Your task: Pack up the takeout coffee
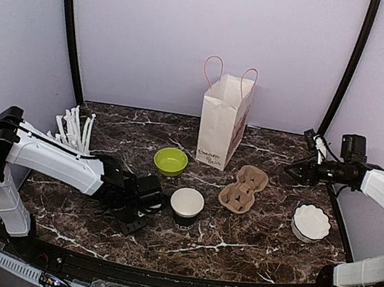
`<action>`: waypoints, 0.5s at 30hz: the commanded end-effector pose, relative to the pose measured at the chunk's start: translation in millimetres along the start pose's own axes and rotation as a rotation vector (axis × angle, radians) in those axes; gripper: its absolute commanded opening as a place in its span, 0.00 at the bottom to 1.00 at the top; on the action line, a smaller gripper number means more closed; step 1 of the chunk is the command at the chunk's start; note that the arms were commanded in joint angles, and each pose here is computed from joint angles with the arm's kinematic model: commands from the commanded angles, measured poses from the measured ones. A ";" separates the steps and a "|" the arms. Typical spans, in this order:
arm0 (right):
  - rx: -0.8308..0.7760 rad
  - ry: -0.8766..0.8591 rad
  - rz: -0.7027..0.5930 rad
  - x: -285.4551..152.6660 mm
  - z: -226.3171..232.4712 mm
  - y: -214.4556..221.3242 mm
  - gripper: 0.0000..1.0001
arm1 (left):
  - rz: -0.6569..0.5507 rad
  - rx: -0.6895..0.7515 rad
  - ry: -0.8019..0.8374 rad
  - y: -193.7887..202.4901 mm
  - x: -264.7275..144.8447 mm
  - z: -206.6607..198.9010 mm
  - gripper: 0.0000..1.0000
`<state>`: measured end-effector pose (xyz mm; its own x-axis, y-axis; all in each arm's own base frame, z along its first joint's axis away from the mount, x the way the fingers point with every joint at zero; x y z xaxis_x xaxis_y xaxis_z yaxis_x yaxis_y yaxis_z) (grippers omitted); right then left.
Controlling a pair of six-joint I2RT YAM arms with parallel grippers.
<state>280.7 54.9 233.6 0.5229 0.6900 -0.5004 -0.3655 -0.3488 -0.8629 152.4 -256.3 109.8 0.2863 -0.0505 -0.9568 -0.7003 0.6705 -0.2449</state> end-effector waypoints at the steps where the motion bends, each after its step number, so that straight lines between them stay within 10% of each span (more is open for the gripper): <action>1: -0.029 -0.007 -0.028 -2.0 -1.6 -11.0 0.59 | -0.027 0.017 -0.035 0.9 -8.3 3.7 0.15; 7: -0.025 0.008 -0.035 -4.5 -2.5 -15.7 0.59 | -0.098 0.004 -0.012 -14.1 -55.6 7.1 0.11; 15: -0.048 -0.125 -0.097 -14.0 23.9 -73.4 0.60 | -0.617 0.047 0.282 -94.4 -207.0 -5.5 0.11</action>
<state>285.7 63.0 268.2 0.5154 0.7244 -0.4579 -0.3365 -0.3203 -0.8855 158.3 -298.3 258.2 0.4239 -0.3876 -0.8186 -0.5732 0.5850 -0.5738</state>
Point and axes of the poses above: each gripper's point midway between its finger pads, its own x axis out along the fingers, its own z axis along the line the jaws close on, y = z × x, the point moved 9 cm from there along -x, back along the fingers, and after that the axes turned 8 degrees about -x, right-handed, at the moved point
